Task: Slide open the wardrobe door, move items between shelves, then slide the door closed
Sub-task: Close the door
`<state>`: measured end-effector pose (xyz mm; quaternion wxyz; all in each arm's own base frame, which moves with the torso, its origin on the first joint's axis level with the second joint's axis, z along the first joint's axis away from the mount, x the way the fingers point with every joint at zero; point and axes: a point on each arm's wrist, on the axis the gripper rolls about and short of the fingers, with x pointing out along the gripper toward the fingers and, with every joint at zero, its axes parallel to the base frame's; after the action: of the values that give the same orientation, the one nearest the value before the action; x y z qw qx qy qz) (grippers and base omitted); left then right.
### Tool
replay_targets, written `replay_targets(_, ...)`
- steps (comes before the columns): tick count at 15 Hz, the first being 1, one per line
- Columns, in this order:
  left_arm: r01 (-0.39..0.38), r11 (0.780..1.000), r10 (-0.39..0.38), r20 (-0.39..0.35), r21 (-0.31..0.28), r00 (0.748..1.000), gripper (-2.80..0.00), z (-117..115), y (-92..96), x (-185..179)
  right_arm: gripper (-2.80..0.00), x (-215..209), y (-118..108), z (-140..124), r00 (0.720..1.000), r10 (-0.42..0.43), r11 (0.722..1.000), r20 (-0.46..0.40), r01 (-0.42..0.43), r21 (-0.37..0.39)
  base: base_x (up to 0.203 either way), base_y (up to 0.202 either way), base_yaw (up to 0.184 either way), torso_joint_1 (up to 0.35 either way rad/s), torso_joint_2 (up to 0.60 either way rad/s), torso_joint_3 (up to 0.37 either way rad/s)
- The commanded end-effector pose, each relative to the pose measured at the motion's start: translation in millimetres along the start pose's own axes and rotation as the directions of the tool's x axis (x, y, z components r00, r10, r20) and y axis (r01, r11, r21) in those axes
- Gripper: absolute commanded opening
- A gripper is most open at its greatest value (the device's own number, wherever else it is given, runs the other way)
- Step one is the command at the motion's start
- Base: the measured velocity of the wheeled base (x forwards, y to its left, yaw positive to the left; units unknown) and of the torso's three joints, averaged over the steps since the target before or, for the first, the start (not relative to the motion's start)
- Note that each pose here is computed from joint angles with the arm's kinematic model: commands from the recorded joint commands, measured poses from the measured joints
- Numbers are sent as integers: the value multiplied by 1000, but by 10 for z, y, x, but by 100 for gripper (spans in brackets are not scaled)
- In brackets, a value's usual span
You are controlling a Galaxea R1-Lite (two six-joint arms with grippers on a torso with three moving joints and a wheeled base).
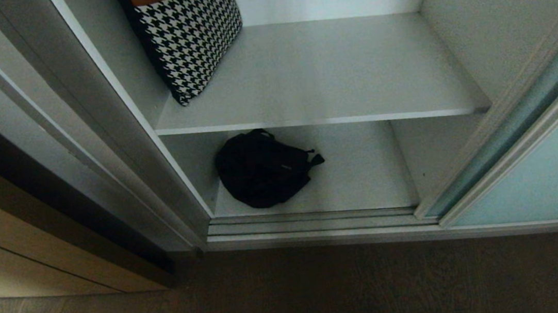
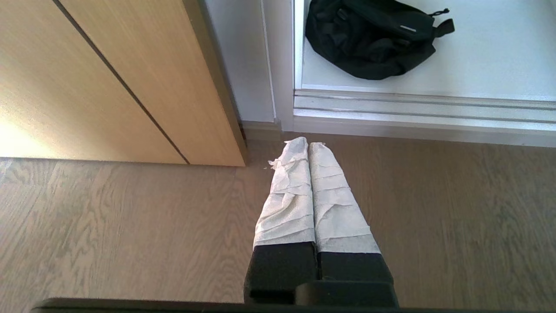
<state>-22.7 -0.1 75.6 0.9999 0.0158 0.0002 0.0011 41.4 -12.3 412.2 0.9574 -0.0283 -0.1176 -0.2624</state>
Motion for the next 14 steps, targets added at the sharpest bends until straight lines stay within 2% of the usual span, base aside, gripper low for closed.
replay_targets(1,-1,1000,1,-1,1,1000,-280,1,0,1,-280,73,-16,-14,1000,7,999,22,-6,-52,0,0,0,0,0,0)
replay_targets(3,-1,1000,1,-1,1,1000,-280,1,0,1,-280,162,-45,-53,998,25,995,55,-19,-98,0,0,0,0,0,0)
replay_targets(6,-1,1000,1,-1,1,1000,-280,1,0,1,-280,259,-82,-243,976,201,969,84,-185,-161,0,0,0,0,0,0)
replay_targets(8,-1,1000,1,-1,1,1000,-280,1,0,1,-280,291,-101,-345,958,264,962,108,-254,-98,0,0,0,0,0,0)
replay_targets(12,-1,1000,1,-1,1,1000,-280,1,0,1,-280,351,-142,-301,928,292,947,231,-315,70,0,0,0,0,0,0)
replay_targets(14,-1,1000,1,-1,1,1000,-280,1,0,1,-280,386,-176,-278,919,290,946,266,-318,65,0,0,0,0,0,0)
